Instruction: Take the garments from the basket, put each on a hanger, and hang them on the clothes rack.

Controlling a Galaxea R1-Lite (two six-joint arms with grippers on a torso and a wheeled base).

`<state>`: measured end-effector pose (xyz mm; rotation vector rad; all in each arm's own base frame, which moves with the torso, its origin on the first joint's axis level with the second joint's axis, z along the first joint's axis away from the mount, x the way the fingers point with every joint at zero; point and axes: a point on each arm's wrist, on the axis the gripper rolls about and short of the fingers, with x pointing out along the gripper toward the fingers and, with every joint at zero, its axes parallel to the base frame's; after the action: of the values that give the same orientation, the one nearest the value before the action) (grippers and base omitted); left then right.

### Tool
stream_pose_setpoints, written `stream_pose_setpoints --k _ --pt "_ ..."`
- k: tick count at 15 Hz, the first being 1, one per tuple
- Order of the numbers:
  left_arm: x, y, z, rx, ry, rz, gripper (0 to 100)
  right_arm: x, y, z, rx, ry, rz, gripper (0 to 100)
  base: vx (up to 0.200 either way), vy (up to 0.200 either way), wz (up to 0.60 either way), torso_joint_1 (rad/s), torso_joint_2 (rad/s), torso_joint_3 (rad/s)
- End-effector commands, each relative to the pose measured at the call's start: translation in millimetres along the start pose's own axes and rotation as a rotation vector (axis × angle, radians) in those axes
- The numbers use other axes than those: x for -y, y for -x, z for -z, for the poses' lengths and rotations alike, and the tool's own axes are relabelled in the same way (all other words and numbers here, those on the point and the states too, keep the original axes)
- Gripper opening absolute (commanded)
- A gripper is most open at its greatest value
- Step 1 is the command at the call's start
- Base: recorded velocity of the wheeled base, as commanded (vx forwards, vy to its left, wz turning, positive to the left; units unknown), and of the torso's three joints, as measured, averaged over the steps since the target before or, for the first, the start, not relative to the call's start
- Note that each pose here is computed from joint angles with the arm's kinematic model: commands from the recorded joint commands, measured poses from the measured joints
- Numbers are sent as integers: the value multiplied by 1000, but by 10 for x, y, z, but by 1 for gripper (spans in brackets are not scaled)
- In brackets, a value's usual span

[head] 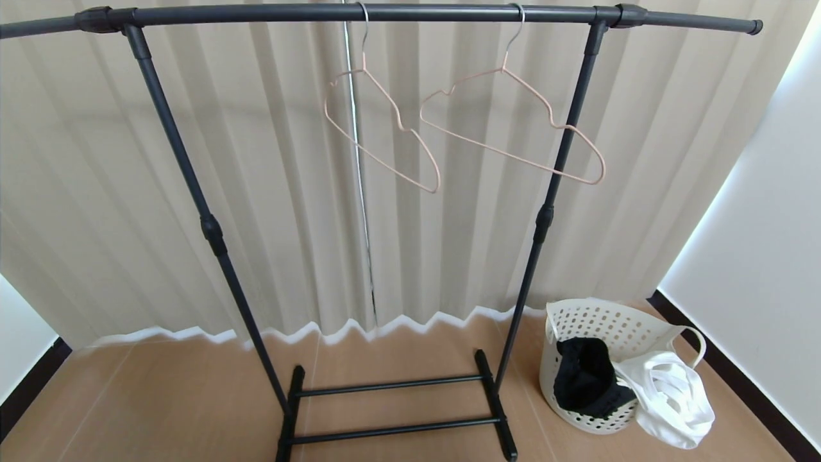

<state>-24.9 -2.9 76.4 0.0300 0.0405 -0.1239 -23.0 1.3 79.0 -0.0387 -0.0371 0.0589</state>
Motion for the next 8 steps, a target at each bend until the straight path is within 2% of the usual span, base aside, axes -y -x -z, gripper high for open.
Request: stream_pose_setpoints --k 1,8 --pt "0 -1 -1 0 1 0 100 0 -1 -1 -1 1 0 100 0 0 0 -139 491 349" --pt "0 -1 -1 0 -1 -2 100 0 -1 -1 -1 1 0 100 0 0 0 -101 469 368"
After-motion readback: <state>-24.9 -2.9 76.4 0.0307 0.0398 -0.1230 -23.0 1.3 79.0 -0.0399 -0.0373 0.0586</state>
